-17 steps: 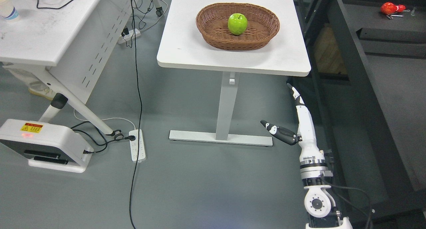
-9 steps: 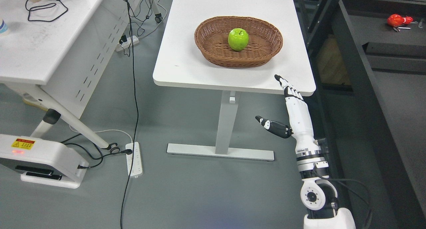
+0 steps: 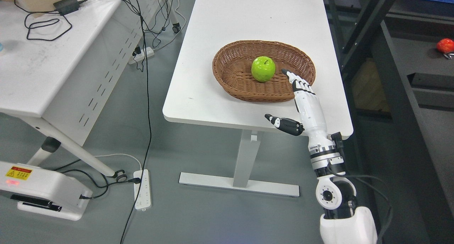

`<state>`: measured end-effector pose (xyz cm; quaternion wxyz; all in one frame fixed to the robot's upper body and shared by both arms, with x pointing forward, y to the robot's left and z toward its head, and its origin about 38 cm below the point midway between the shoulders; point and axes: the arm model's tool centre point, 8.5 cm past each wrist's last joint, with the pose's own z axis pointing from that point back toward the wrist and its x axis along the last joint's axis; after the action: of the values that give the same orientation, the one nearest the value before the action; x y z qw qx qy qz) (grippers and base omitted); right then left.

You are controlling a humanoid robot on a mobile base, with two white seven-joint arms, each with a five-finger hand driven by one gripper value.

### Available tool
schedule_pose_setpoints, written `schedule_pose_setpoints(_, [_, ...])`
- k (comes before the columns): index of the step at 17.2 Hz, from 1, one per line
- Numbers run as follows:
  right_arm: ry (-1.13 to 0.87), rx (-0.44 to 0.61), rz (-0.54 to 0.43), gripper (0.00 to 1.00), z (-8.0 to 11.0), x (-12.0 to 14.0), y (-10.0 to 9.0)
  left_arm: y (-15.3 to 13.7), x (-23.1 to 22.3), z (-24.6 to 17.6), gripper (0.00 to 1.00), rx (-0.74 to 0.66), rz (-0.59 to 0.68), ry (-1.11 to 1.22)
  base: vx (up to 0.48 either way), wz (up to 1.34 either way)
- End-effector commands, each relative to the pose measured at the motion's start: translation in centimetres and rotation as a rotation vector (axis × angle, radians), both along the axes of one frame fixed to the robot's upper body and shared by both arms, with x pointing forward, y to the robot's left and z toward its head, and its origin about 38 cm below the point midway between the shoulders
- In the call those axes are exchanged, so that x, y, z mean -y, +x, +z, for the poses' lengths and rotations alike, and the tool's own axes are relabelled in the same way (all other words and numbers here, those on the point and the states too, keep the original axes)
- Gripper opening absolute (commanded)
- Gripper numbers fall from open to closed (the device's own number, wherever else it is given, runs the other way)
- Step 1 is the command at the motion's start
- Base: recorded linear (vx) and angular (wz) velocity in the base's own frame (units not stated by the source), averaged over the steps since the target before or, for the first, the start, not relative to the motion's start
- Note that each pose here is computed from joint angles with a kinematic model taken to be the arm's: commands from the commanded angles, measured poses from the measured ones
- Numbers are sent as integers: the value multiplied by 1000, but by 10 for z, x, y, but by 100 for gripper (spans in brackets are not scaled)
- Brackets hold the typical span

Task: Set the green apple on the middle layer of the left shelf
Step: 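Reach the right hand over the green apple in the basket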

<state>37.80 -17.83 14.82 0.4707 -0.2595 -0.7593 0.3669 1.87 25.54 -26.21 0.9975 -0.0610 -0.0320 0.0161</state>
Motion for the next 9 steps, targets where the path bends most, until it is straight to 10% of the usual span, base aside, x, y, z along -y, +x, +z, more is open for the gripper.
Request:
schedule_pose_setpoints(1, [-31,9,39,99,5,-11,10,-6,-11,1,100,-10,1,16,232,47])
schedule_pose_setpoints(9, [-167,-181,172,100,-34,-52,55,-6,-11,1,100,-10,1,18,224,13])
